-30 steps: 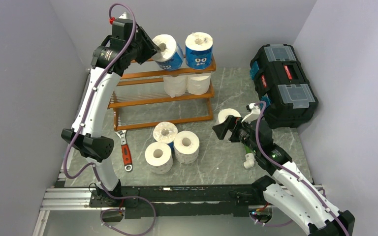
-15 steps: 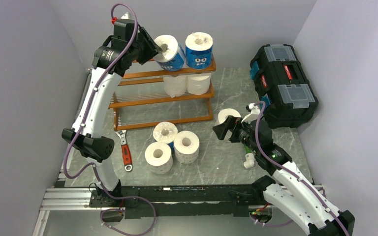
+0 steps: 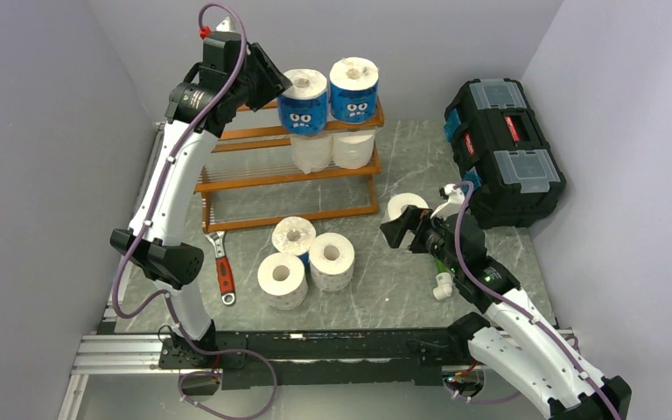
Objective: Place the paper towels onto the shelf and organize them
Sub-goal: Place the paper towel on the shelf.
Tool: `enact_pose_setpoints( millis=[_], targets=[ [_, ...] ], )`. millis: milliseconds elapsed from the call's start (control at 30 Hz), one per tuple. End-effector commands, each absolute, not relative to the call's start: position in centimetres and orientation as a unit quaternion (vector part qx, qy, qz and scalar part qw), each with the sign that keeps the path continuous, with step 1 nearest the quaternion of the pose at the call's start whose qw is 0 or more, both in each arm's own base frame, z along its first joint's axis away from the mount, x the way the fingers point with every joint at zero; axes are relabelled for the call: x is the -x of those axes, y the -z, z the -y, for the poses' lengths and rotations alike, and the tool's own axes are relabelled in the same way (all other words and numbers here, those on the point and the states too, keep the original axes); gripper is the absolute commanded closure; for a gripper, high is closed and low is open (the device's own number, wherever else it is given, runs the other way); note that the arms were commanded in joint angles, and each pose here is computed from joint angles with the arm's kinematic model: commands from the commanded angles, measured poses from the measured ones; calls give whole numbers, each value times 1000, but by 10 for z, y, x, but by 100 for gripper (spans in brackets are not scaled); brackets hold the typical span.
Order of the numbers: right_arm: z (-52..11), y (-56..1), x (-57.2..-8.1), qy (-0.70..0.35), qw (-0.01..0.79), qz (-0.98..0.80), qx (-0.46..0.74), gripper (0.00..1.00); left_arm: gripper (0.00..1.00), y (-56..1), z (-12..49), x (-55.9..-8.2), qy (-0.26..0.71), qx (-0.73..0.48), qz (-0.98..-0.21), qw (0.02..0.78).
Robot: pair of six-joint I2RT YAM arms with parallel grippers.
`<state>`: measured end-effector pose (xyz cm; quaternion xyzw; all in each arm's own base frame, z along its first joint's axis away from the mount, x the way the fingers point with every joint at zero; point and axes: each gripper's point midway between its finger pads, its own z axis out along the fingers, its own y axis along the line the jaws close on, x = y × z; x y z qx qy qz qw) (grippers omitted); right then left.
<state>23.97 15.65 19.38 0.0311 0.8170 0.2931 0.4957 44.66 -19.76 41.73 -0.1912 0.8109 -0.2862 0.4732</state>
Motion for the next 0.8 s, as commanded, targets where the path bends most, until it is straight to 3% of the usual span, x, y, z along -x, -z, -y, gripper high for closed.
enact_pose_setpoints(
  millis=[0, 500, 767],
  targets=[
    [-154, -203, -243, -288, 514, -807, -29, 0, 49, -457, 198, -449, 306, 182, -774, 524],
    [-153, -199, -242, -286, 512, -809, -30, 1, 47, -457, 202, -451, 315, 177, -770, 526],
    [-152, -202, -242, -284, 516, -808, -28, 1, 27, -492, 174, -432, 293, 180, -741, 576]
  ],
)
